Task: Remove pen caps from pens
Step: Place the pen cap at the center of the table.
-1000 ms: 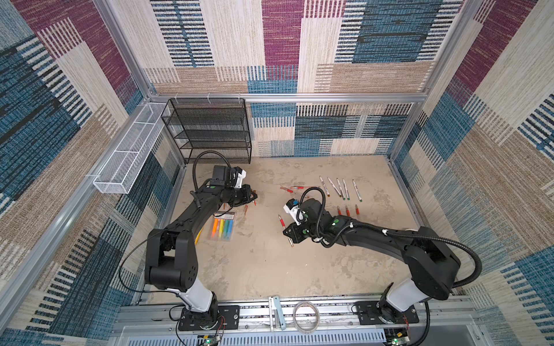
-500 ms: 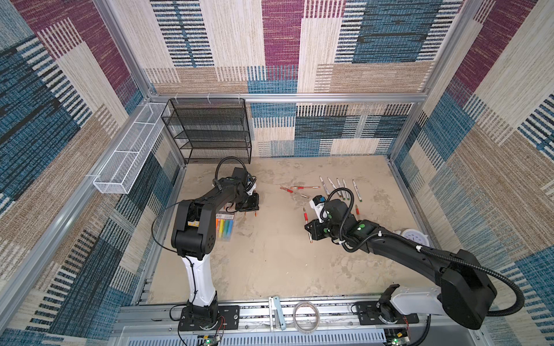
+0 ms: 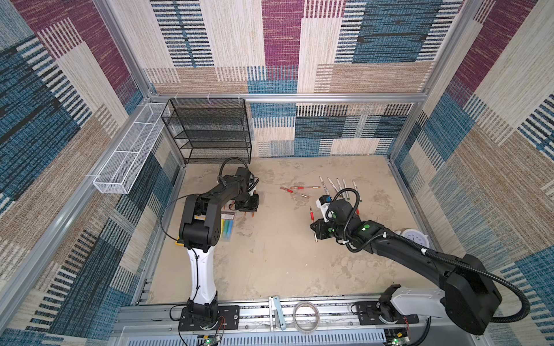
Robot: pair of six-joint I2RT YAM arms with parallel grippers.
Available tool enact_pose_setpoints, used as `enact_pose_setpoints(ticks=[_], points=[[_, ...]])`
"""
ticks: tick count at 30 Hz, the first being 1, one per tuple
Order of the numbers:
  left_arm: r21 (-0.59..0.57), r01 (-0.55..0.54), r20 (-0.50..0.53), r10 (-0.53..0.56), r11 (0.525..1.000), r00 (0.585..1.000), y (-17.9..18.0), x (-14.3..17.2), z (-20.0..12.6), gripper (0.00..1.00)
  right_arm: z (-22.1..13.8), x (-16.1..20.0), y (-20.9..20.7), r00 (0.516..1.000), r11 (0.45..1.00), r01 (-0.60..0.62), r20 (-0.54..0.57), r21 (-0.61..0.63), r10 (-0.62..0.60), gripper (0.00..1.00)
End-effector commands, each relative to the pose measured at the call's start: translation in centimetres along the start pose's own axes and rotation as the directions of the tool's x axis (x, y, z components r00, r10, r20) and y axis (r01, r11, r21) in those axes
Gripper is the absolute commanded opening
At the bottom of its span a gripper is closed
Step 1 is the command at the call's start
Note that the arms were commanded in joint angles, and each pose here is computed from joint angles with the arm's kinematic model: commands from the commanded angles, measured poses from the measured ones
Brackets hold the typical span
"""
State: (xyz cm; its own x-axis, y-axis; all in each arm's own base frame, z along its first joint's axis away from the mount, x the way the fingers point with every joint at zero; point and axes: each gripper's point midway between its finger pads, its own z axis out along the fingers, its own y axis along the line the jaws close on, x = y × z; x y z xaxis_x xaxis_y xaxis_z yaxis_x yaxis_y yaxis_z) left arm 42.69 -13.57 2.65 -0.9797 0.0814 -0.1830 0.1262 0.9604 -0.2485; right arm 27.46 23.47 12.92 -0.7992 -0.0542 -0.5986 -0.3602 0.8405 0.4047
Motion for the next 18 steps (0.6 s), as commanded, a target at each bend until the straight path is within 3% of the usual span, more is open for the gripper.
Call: enact_pose_setpoints(ticks=[1, 10, 18], points=[[-0.046, -0.008, -0.028, 0.007, 0.999, 1.0, 0.9, 0.7, 0.2, 0.25, -0.2, -0.2, -0.1, 1.0, 1.0, 0.0, 0.012, 0.003, -0.001, 0.01], [-0.025, 0.005, 0.016, -0.005, 1.0, 1.0, -0.3, 0.1, -2.1, 0.35, -0.2, -0.5, -1.7, 1.0, 0.998, 0.007, -0.014, 0.067, -0.006, 0.01], [0.039, -0.032, 0.166, 0.025, 0.999, 0.986, -2.9, 0.3, -8.5, 0.46, -0.1, -1.6, -4.7, 0.999, 0.99, -0.021, -0.046, 0.137, 0.028, 0.03]])
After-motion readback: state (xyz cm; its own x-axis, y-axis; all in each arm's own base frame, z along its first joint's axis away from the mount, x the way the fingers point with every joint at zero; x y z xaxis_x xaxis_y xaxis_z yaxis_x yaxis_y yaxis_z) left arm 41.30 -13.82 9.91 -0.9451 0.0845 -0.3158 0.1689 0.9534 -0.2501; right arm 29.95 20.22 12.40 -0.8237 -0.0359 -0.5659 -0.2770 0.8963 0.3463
